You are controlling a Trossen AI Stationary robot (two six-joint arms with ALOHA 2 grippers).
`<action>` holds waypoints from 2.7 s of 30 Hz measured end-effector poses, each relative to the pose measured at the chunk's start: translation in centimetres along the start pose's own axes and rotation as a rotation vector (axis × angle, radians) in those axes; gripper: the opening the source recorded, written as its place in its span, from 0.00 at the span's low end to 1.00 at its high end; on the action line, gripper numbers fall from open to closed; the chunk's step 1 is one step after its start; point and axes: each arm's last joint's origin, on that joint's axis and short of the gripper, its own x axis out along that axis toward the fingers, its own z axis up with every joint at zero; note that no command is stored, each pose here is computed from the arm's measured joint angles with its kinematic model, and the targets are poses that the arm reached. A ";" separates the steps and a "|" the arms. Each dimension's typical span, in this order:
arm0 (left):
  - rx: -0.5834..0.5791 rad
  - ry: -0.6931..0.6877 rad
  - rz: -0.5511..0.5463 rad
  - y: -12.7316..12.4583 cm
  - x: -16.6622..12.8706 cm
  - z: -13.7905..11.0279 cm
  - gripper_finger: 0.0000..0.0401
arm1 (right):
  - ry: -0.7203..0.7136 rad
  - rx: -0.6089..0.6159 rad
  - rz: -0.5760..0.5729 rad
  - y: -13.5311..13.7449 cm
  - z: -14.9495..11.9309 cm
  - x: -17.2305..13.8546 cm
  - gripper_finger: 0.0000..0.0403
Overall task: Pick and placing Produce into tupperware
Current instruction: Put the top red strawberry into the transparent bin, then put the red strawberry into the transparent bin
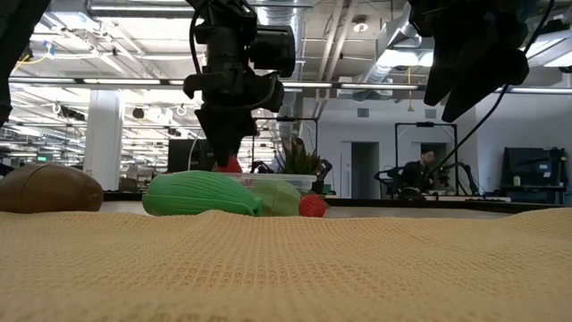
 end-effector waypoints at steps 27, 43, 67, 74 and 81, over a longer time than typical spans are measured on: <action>-0.090 0.311 -0.093 -1.1 -3.7 -2.7 0.58 | -0.015 -0.056 0.028 0.4 0.2 0.3 0.63; -0.302 -0.126 0.016 -4.0 -12.3 -10.8 0.58 | -0.058 -0.058 0.026 0.1 1.5 0.7 0.63; -0.580 -0.601 -0.014 -6.6 -4.9 -23.7 0.58 | -0.181 0.209 0.246 0.2 1.1 6.6 0.63; -0.577 -0.667 -0.005 -6.7 -4.6 -24.7 0.58 | 0.068 0.423 0.278 0.1 3.1 10.5 0.63; -0.567 -0.721 -0.015 -6.8 -5.1 -25.1 0.58 | 0.018 0.391 0.246 0.9 6.4 8.8 0.63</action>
